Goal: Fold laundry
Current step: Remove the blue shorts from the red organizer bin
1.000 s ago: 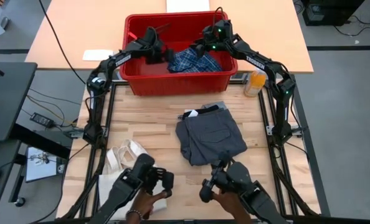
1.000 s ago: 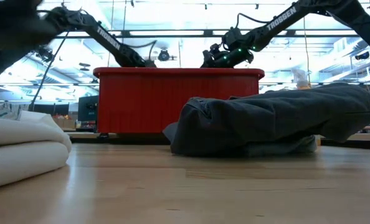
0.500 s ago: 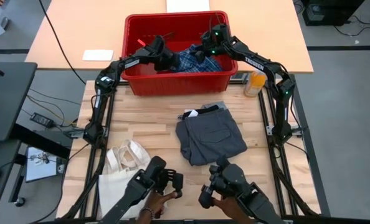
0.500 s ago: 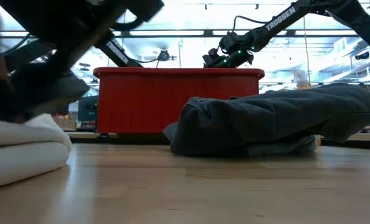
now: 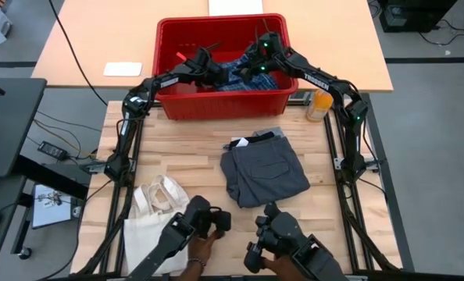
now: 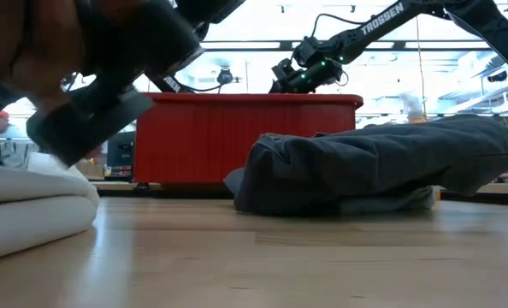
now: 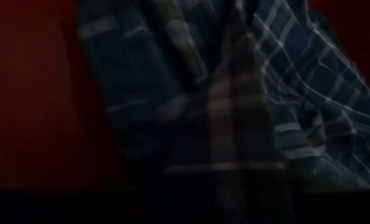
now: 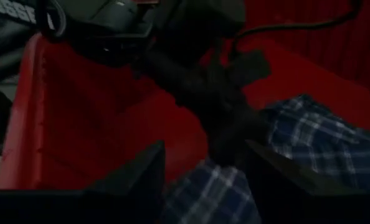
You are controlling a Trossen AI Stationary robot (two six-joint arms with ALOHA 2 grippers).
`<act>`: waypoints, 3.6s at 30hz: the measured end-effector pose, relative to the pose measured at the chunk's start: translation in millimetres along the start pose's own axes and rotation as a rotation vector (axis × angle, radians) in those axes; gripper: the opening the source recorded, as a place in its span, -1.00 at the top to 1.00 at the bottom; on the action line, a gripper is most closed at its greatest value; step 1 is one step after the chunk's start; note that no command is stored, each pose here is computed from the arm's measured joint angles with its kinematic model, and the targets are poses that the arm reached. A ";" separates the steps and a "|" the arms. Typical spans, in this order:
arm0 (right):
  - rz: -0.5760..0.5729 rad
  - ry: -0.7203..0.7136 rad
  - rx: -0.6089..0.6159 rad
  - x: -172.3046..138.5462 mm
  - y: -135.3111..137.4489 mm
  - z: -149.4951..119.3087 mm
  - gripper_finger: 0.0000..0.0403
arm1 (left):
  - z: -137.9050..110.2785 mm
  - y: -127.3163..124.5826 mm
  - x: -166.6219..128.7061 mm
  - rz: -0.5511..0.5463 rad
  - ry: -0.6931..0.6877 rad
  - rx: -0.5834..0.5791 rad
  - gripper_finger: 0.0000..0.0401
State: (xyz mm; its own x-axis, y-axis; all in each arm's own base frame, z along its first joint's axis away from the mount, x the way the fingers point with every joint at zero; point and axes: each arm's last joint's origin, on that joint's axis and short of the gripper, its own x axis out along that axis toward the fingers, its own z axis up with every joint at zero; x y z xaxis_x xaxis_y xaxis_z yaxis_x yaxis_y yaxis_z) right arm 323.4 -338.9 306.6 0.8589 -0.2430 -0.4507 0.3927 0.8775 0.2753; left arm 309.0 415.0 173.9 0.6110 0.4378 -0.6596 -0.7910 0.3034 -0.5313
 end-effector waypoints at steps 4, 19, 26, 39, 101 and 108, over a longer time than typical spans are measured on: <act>-0.049 0.035 -0.045 -8.9 4.1 10.1 -0.06 | 5.0 1.1 -1.2 -0.055 -0.011 0.005 0.80; -0.142 0.160 -0.171 -55.6 3.2 37.6 -0.04 | 54.9 -16.1 -72.7 -0.354 -0.111 0.001 0.92; -0.127 0.185 -0.236 -51.3 6.4 33.8 -0.09 | 67.8 -26.7 -104.8 -0.400 -0.158 -0.048 0.92; -0.285 0.220 -0.306 -48.6 17.6 35.1 -0.54 | 93.1 -33.3 -127.5 -0.605 -0.298 -0.229 0.93; -0.409 -0.182 -0.630 -194.0 142.8 81.1 0.25 | 76.3 -192.8 -262.8 -0.815 -0.264 0.266 0.93; -0.287 -0.086 -0.553 -241.7 163.1 60.1 0.29 | 24.8 -231.1 -265.7 -0.617 -0.262 0.484 0.93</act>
State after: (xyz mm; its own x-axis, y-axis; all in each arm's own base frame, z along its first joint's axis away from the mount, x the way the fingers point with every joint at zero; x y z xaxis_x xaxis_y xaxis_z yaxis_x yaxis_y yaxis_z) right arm 199.6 -161.9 511.6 0.7770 -0.5128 -0.3650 0.4034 0.8508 -0.3367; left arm 328.6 249.6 485.0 0.9600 0.2385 -0.1468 -0.2791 0.8584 -0.4304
